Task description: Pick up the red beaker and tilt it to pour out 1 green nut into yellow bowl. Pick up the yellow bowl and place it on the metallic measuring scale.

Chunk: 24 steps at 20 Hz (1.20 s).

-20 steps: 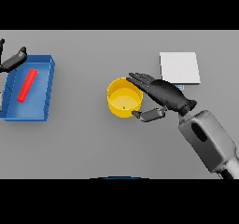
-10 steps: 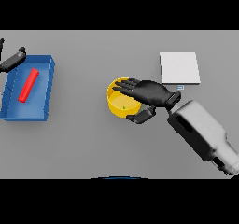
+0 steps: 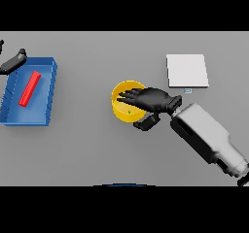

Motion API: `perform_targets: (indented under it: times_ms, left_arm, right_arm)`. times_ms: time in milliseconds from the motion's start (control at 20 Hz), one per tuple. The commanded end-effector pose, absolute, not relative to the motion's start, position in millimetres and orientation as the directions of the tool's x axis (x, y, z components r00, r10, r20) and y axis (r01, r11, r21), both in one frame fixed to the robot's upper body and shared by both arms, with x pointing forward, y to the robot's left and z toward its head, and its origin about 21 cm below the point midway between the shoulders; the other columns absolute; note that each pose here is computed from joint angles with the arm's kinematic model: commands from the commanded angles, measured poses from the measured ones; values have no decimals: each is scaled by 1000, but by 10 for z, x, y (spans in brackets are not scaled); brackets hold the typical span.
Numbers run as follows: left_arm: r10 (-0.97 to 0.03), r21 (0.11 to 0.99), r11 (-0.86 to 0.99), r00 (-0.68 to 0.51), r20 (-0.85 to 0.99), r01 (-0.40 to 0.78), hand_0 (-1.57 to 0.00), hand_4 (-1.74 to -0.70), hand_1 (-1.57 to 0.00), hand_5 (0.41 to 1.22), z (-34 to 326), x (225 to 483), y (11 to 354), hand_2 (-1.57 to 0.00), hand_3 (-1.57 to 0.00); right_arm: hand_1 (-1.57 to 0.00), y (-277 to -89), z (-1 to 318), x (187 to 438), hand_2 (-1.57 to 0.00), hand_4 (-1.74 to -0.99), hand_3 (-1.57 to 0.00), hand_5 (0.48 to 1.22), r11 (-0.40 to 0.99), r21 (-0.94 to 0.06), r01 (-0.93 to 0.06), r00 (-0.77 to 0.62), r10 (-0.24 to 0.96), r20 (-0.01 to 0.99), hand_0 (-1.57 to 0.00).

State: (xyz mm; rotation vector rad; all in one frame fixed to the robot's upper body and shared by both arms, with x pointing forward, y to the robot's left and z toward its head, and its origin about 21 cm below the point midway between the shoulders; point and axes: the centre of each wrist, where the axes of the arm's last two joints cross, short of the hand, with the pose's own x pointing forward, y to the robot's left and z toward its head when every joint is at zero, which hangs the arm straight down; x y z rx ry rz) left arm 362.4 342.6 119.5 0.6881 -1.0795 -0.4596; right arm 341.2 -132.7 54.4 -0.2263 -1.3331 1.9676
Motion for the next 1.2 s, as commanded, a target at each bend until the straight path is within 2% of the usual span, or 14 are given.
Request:
perform_targets:
  times_ms: [0, 300, 450, 550, 650, 750, 800, 950, 1150]
  left_arm:
    - [-650, 708, 706, 410, 640, 15, 1, -795, 1, 723, 1200, 3620, 3437, 1, 1]
    - [-655, 712, 702, 403, 639, 12, 1, -793, 1, 729, 1228, 3621, 3355, 1, 1]
    - [-656, 713, 701, 404, 637, 16, 1, -793, 1, 732, 1226, 3585, 3337, 1, 1]
    - [-650, 709, 705, 410, 640, 11, 1, -796, 1, 730, 1223, 3573, 3340, 1, 1]
    - [-655, 711, 703, 409, 636, 20, 1, -793, 1, 729, 1212, 3569, 3337, 1, 1]
    - [-655, 717, 696, 421, 627, 16, 1, -788, 1, 732, 1226, 3600, 3348, 1, 1]
    - [-654, 712, 702, 411, 635, 17, 1, -791, 1, 733, 1219, 3597, 3368, 1, 1]
    - [-658, 714, 700, 400, 638, 12, 1, -793, 1, 735, 1211, 3590, 3360, 1, 1]
    - [-659, 717, 697, 404, 635, 12, 1, -790, 1, 727, 1224, 3599, 3391, 1, 1]
  right_arm:
    - [1, -1335, 524, 3424, 1, -1277, 1, 696, -194, -856, -480, -713, 655, 252, 1]
    - [1, -1319, 405, 3441, -15, -1289, -42, 721, -190, -853, -486, -725, 633, 272, 1]
    - [-14, -1275, 408, 3466, -84, -1333, -121, 800, -178, -845, -504, -705, 650, 283, 1]
    - [-145, -1270, 391, 3438, -204, -1396, -243, 875, -186, -840, -509, -709, 644, 288, -173]
    - [-376, -1253, 415, 3456, -379, -1479, -419, 999, -208, -844, -495, -719, 643, 263, -469]
    - [-649, -1248, 421, 3460, -590, -1469, -834, 1079, -212, -844, -493, -720, 644, 258, -780]
    - [-806, -1271, 426, 3469, -787, -1521, -978, 1108, -210, -837, -506, -718, 640, 273, -938]
    - [-1179, -1297, 431, 3442, -1169, -1621, -1054, 1163, -208, -838, -505, -724, 631, 279, -1247]
    - [-1411, -1343, 495, 3433, -1406, -1683, -1153, 1197, -216, -836, -504, -714, 649, 263, -1438]
